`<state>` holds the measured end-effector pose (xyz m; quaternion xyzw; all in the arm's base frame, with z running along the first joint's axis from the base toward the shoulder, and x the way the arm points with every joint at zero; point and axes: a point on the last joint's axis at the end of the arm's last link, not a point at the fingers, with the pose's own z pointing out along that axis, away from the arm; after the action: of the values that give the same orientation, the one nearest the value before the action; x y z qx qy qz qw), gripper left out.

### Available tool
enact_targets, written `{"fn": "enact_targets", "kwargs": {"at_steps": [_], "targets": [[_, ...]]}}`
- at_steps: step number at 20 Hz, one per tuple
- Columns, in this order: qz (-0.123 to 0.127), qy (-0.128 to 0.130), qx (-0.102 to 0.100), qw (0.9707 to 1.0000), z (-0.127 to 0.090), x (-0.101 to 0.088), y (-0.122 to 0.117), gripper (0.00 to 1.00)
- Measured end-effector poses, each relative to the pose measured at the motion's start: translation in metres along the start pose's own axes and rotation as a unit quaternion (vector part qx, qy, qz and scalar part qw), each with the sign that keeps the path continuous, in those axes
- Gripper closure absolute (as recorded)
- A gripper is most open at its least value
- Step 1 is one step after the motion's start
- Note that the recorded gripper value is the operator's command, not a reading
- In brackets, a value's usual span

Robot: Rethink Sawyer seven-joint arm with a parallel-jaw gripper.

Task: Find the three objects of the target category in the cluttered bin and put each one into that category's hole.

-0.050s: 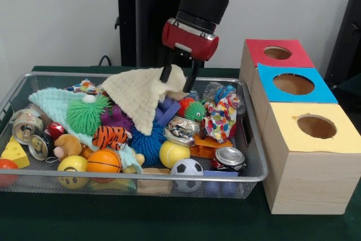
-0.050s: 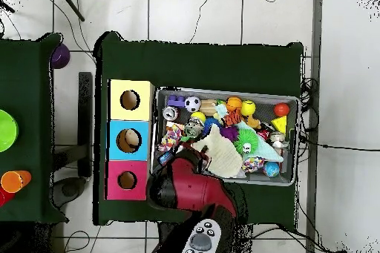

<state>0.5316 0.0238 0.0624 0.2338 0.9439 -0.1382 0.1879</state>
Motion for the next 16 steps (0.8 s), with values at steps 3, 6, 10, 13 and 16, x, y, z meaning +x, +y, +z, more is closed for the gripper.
{"fn": "enact_targets", "kwargs": {"at_steps": [3, 6, 10, 13, 16], "targets": [[0.002, -0.004, 0.008, 1.0000, 0.001, -0.002, -0.004, 1.00], [0.000, -0.010, 0.022, 0.9997, 0.002, -0.004, -0.009, 1.00], [-0.005, -0.018, 0.032, 0.9993, 0.003, -0.008, -0.014, 1.00], [-0.006, -0.024, 0.036, 0.9991, 0.003, -0.013, -0.016, 1.00], [-0.005, -0.028, 0.039, 0.9988, 0.004, -0.018, -0.019, 1.00]]}}
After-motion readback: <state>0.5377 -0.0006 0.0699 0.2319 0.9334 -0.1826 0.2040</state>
